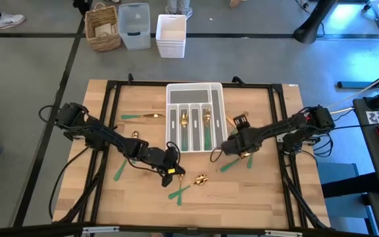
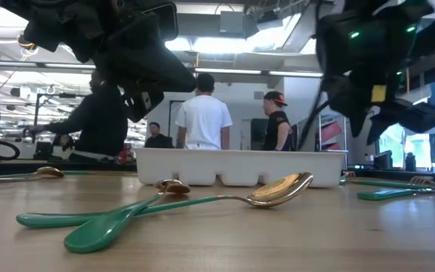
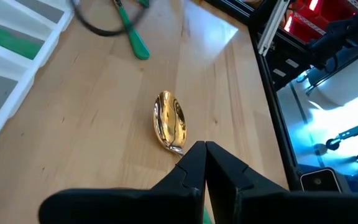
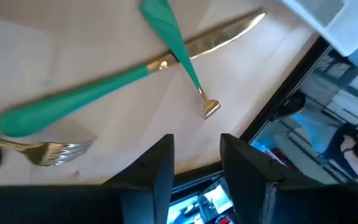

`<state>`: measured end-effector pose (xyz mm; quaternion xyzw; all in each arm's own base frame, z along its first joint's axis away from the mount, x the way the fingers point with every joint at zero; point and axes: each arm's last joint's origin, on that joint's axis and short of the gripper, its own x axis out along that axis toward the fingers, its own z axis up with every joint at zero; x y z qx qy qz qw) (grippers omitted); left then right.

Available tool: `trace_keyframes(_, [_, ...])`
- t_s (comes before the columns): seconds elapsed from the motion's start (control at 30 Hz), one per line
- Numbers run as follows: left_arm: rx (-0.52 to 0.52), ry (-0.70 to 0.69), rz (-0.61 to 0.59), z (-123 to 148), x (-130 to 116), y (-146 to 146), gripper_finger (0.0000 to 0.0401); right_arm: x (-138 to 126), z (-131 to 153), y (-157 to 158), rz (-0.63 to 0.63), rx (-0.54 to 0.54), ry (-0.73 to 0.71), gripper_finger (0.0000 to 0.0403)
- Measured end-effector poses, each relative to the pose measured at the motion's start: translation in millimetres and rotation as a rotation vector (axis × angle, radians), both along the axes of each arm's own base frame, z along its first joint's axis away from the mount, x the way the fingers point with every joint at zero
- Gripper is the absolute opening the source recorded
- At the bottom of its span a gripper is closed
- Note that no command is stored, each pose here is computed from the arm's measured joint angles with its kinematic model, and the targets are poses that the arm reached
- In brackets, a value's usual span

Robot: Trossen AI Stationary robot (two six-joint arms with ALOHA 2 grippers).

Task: Sort silverware
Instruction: Put the top fork into the silverware organizer

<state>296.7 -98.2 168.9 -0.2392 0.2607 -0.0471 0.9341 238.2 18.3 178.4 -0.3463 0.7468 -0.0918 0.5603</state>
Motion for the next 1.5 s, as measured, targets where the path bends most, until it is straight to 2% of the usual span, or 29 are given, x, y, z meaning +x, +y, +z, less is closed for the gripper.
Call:
trace_keyframes(0.23, [0.032, -0.008, -0.017, 0.0, 0.0, 0.0, 0.0004, 0.9, 0.8, -40.0, -0.076, 0.107, 0.049, 0.0133])
trace_keyframes(0.53, [0.036, -0.006, -0.018, -0.2, -0.1, 0.0, 0.0004, 5.5, 5.6, -96.3, -0.084, 0.252, -0.088, 0.0133])
trace_keyframes(0.7, [0.031, -0.003, -0.016, -0.4, -0.2, 0.1, 0.0004, -0.2, 2.9, -116.9, -0.132, 0.401, -0.129, 0.0133])
trace_keyframes(0.93, [0.03, -0.002, -0.015, -0.5, -0.2, 0.1, 0.0004, -0.3, -0.6, -121.0, -0.104, 0.411, -0.147, 0.0133])
trace_keyframes(1.03, [0.035, -0.003, -0.018, -0.4, -0.3, 0.1, 0.0004, -7.0, -10.1, -118.5, -0.09, 0.418, -0.103, 0.0133])
trace_keyframes(1.23, [0.092, -0.017, -0.049, -0.4, -0.3, 0.1, 0.0004, -16.5, -28.1, -116.6, -0.084, 0.362, -0.077, 0.0133])
trace_keyframes(1.5, [0.088, -0.016, -0.046, -0.4, -0.3, 0.1, 0.0004, -14.9, -36.0, -118.9, -0.038, 0.287, -0.109, 0.0133])
